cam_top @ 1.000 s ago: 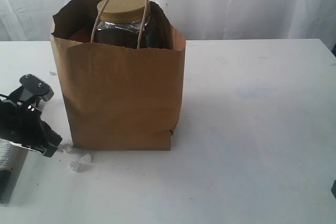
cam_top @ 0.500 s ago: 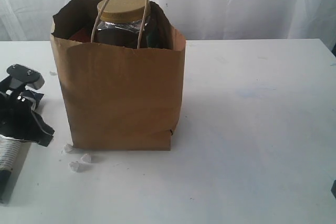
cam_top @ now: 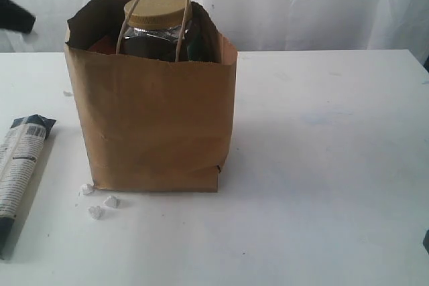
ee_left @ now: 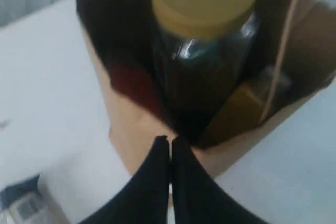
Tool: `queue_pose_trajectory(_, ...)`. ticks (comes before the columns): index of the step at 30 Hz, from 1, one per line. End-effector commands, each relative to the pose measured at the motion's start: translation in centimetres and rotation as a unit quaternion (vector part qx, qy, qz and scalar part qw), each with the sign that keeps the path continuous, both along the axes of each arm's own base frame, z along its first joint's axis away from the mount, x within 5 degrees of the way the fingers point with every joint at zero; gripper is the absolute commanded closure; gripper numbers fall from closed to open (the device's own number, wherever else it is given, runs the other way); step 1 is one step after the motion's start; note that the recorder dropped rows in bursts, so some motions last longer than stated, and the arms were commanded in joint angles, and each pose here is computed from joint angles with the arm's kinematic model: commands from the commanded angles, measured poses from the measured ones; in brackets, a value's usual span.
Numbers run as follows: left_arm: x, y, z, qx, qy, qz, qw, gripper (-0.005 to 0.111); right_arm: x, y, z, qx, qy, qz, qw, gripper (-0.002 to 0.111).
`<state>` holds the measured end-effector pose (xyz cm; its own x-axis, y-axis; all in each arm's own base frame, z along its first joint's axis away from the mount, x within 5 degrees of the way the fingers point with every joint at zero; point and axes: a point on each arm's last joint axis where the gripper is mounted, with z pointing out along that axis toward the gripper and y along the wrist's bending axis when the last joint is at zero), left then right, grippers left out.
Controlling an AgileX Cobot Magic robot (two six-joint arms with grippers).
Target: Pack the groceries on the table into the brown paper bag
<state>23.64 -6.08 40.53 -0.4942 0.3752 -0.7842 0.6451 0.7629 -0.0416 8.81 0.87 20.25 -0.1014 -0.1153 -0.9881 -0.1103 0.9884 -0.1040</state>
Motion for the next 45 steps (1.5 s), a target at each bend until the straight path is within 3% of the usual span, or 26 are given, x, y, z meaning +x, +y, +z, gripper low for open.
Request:
queue_pose_trajectory(1, 0.0, -1.7, 2.4, -0.093, -0.051, -0.076, 0.991, 0.107, 0.0, 0.0, -0.1, -0.004, 0.001, 0.001, 1.0, 0.108)
queue_pose_trajectory(4, 1.0, -2.6, 2.4, -0.139, -0.074, -0.12, 0.98, 0.107, 0.0, 0.0, -0.1, -0.004, 0.001, 0.001, 1.0, 0.108)
queue_pose_trajectory(7, 2.2, -2.9, 1.8, -0.146, -0.089, -0.137, 0.976, 0.107, 0.0, 0.0, -0.1, -0.004, 0.001, 0.001, 1.0, 0.108)
queue_pose_trajectory(9, 3.1, -2.9, 0.6, -0.129, -0.066, -0.142, 0.979, 0.102, 0.0, 0.0, -0.1, -0.004, 0.001, 0.001, 1.0, 0.108)
queue_pose_trajectory(14, 3.6, -2.8, -0.9, -0.093, -0.036, -0.156, 0.983, 0.052, 0.0, 0.0, -0.1, -0.004, 0.001, 0.001, 1.0, 0.108)
queue_pose_trajectory(16, 3.5, -2.8, -0.4, -0.096, -0.038, -0.156, 0.982, 0.048, 0.0, 0.0, -0.1, -0.004, 0.001, 0.001, 1.0, 0.108)
queue_pose_trajectory(18, 2.7, -2.5, 0.8, -0.082, -0.048, -0.147, 0.985, 0.049, 0.0, 0.0, -0.1, -0.004, 0.001, 0.001, 1.0, 0.108)
queue_pose_trajectory(20, 1.4, -1.6, 2.2, -0.006, -0.08, -0.135, 0.988, 0.058, 0.0, 0.0, -0.1, -0.004, 0.001, 0.001, 1.0, 0.108)
queue_pose_trajectory(21, 0.7, -0.2, 2.3, 0.088, -0.085, -0.105, 0.987, 0.071, 0.0, 0.0, -0.1, -0.005, 0.001, 0.001, 1.0, 0.108)
queue_pose_trajectory(22, 0.3, 0.7, 2.2, 0.131, -0.077, -0.075, 0.986, 0.078, 0.0, 0.0, -0.1, -0.005, 0.001, 0.001, 1.0, 0.108)
queue_pose_trajectory(23, -0.1, 2.2, 1.9, 0.179, -0.047, 0.001, 0.983, 0.093, 0.0, 0.0, -0.1, -0.005, 0.001, 0.001, 1.0, 0.108)
queue_pose_trajectory(25, -0.3, 3.4, 1.2, 0.192, -0.018, 0.078, 0.978, 0.107, 0.0, 0.0, -0.1, -0.005, 0.001, 0.001, 1.0, 0.108)
queue_pose_trajectory(29, 0.1, 3.4, -1.3, 0.148, 0.033, 0.136, 0.979, 0.107, 0.0, 0.0, -0.1, -0.005, 0.001, 0.001, 1.0, 0.108)
queue_pose_trajectory(33, 0.7, 2.5, -5.8, 0.139, 0.092, 0.08, 0.983, 0.107, 0.0, 0.0, -0.1, -0.005, 0.001, 0.001, 1.0, 0.108)
queue_pose_trajectory(36, 1.3, 1.9, -9.8, 0.134, 0.101, 0.031, 0.985, 0.107, 0.0, 0.0, -0.1, -0.005, 0.001, 0.001, 1.0, 0.108)
queue_pose_trajectory(40, 1.6, 1.3, -14.6, 0.146, 0.071, -0.039, 0.986, 0.107, 0.0, 0.0, -0.1, -0.005, 0.001, 0.001, 1.0, 0.108)
queue_pose_trajectory(43, 1.4, 0.8, -16.9, 0.143, 0.039, -0.086, 0.985, 0.106, 0.0, 0.0, -0.1, -0.003, 0.001, 0.001, 1.0, 0.108)
queue_pose_trajectory(45, 1.2, 0.3, -17.7, 0.144, 0.012, -0.146, 0.979, 0.1, 0.0, 0.0, -0.1, -0.004, 0.001, 0.001, 1.0, 0.108)
